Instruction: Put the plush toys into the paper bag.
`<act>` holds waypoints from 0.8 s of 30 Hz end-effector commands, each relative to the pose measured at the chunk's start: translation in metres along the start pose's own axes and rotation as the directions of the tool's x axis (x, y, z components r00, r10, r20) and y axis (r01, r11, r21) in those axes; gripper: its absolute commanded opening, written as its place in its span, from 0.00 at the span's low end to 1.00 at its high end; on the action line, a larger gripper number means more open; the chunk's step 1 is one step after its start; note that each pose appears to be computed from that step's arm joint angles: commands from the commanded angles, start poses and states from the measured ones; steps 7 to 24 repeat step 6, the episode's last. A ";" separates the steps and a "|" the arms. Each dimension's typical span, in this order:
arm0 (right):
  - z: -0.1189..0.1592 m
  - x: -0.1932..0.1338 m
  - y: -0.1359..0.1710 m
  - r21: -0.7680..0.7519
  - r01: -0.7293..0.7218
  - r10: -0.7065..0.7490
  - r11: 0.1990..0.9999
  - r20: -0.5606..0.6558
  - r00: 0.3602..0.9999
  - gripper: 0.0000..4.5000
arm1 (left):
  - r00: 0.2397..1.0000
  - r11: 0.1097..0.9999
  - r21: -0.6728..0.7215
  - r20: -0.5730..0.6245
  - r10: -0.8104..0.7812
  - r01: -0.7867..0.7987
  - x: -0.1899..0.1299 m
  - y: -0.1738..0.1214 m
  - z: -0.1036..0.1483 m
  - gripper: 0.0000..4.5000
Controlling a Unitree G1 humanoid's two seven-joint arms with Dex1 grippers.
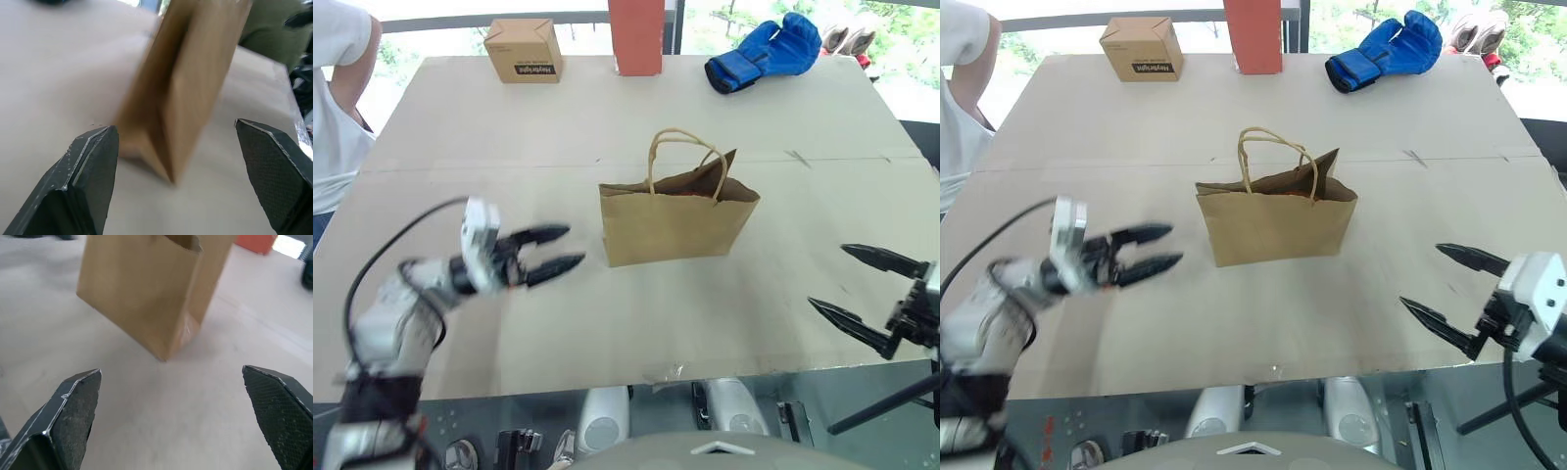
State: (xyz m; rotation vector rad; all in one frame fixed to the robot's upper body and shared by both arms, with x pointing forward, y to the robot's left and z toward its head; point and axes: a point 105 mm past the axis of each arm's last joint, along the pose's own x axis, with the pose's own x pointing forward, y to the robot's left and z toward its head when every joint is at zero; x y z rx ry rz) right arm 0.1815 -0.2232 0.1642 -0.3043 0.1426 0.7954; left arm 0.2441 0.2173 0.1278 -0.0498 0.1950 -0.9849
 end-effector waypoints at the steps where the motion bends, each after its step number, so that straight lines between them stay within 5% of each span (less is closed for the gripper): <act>1: 0.001 -0.013 -0.006 -0.039 0.023 -0.024 0.999 -0.022 0.999 1.00 | 0.998 0.996 0.069 -0.019 0.061 -0.059 -0.016 -0.016 0.004 0.92; 6: -0.008 -0.006 -0.006 -0.030 -0.003 0.001 1.000 -0.045 0.999 1.00 | 0.992 0.992 0.050 -0.038 0.119 -0.117 -0.025 -0.021 -0.013 0.92; 24: -0.008 -0.006 -0.006 -0.030 -0.003 0.001 1.000 -0.045 0.999 1.00 | 0.992 0.992 0.050 -0.038 0.119 -0.117 -0.025 -0.021 -0.013 0.92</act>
